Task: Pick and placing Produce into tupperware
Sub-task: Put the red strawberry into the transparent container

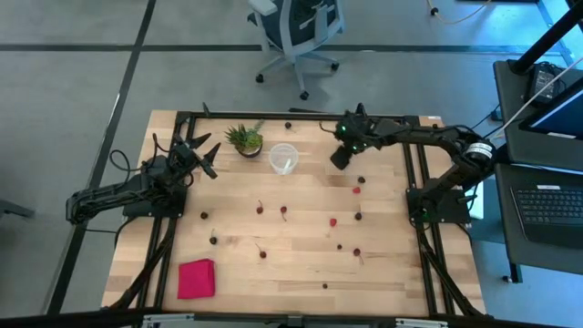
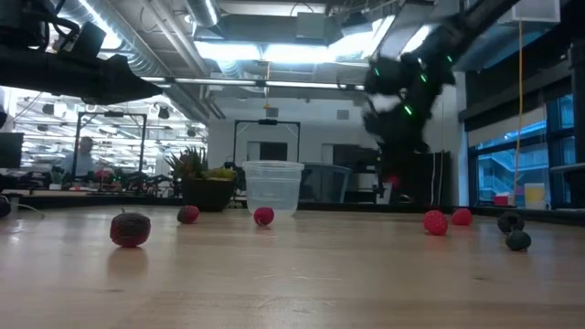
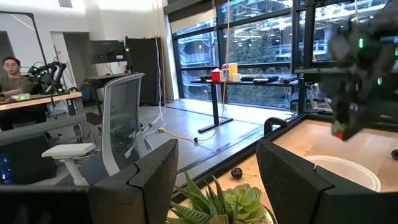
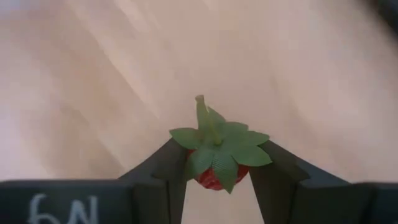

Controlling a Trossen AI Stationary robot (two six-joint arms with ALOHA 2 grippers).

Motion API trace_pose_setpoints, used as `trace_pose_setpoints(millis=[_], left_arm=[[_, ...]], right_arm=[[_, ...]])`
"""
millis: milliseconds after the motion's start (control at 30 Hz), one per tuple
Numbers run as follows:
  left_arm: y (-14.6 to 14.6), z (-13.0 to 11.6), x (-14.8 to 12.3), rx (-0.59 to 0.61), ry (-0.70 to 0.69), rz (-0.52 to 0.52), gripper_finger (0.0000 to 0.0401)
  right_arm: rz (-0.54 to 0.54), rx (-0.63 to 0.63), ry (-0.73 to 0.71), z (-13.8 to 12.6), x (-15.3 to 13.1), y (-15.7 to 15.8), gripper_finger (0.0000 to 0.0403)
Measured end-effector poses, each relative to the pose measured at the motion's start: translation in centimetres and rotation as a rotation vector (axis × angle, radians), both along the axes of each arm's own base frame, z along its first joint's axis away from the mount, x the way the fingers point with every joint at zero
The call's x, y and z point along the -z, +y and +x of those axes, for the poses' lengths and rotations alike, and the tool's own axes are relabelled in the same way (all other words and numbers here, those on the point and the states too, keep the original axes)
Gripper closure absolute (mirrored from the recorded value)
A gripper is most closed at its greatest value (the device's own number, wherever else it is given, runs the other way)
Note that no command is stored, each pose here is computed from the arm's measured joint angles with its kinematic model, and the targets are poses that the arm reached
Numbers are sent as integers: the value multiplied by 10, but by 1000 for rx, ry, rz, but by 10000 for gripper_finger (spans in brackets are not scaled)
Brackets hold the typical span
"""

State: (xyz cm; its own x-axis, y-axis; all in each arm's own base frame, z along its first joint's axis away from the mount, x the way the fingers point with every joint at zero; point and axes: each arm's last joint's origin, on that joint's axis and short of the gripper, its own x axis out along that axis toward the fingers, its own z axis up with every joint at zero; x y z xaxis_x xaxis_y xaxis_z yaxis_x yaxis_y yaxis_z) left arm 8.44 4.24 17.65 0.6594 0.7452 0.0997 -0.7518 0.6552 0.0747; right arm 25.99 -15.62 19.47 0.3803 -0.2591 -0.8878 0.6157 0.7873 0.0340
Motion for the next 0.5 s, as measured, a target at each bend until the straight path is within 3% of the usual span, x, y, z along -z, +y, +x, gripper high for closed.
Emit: trace_pose_setpoints(millis=[267, 400, 500], left_arm=[[0, 0, 0, 0, 0, 0, 189], [0, 0, 0, 0, 0, -1, 189], [0, 0, 1, 0, 7, -4, 189]], right_arm=[[-136, -240, -260, 62, -85, 24, 258], [-189, -362, -295, 96, -99, 38, 257], [-201, -424, -278, 120, -92, 43, 257]])
